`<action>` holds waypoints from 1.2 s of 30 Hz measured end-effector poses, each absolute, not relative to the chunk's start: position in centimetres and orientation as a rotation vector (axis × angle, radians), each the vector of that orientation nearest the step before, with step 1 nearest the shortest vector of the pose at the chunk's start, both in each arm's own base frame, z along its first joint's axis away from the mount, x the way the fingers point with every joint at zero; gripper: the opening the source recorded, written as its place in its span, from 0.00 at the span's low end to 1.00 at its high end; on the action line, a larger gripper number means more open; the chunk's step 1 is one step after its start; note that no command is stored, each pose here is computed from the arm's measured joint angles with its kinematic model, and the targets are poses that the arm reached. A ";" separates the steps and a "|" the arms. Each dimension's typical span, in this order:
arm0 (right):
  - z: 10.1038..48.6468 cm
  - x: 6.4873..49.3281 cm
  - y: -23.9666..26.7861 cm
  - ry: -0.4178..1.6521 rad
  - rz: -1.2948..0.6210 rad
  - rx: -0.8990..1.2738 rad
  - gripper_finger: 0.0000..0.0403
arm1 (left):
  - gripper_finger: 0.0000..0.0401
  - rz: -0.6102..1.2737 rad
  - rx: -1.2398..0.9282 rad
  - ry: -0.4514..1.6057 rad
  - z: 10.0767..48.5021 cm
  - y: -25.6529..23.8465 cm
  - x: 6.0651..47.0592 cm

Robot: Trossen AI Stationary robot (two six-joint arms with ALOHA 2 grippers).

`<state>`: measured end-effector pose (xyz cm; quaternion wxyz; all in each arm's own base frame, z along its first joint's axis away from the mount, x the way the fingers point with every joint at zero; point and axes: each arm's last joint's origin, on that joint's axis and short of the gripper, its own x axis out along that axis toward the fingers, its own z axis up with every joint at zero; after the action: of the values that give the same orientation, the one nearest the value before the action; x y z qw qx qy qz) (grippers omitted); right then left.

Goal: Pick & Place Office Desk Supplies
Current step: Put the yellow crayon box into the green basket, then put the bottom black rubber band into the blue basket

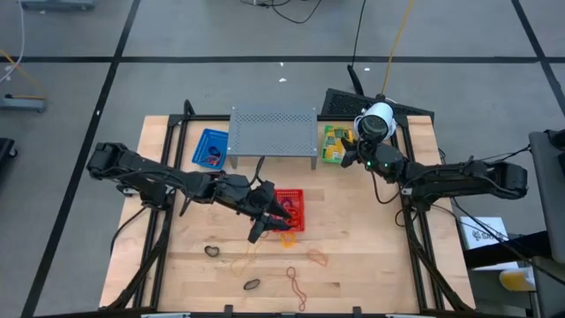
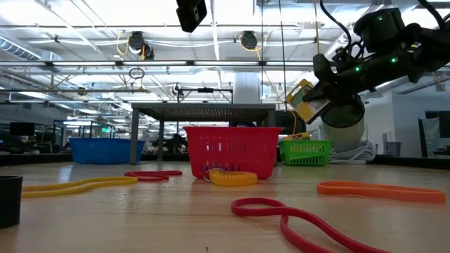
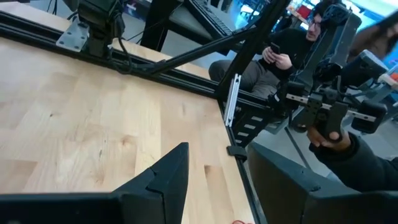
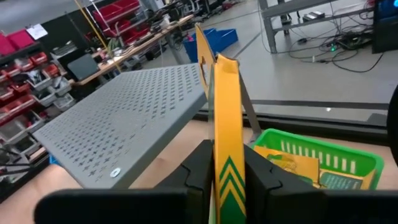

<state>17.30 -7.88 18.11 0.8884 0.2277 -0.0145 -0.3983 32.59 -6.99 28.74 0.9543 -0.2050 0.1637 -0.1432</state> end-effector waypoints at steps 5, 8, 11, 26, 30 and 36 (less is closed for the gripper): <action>18.2 17.3 -7.9 -0.046 -0.826 0.477 0.20 | 0.44 -0.289 -0.430 0.331 28.8 -7.0 32.6; 18.6 17.4 -7.9 -0.077 -0.794 0.481 0.30 | 0.44 -0.287 -0.442 0.333 28.8 -7.0 32.6; 19.0 17.5 -7.9 -0.113 -0.756 0.478 0.40 | 0.44 -0.287 -0.446 0.334 28.8 -7.0 32.6; 22.4 18.8 -3.0 -0.302 -0.097 0.331 0.58 | 0.44 -0.324 -0.452 0.212 29.9 -7.3 32.8; 22.3 19.0 1.0 -0.230 0.250 0.336 0.55 | 0.43 -0.520 -0.324 0.198 30.2 -10.2 32.0; 21.7 17.9 7.4 -0.167 0.492 0.253 0.54 | 0.37 -0.435 -0.105 0.180 29.7 -16.4 29.3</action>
<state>17.88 7.41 21.73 0.9585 0.1250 -0.0823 0.2425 29.29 -16.43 29.72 0.9711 -0.0518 0.0890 -0.2152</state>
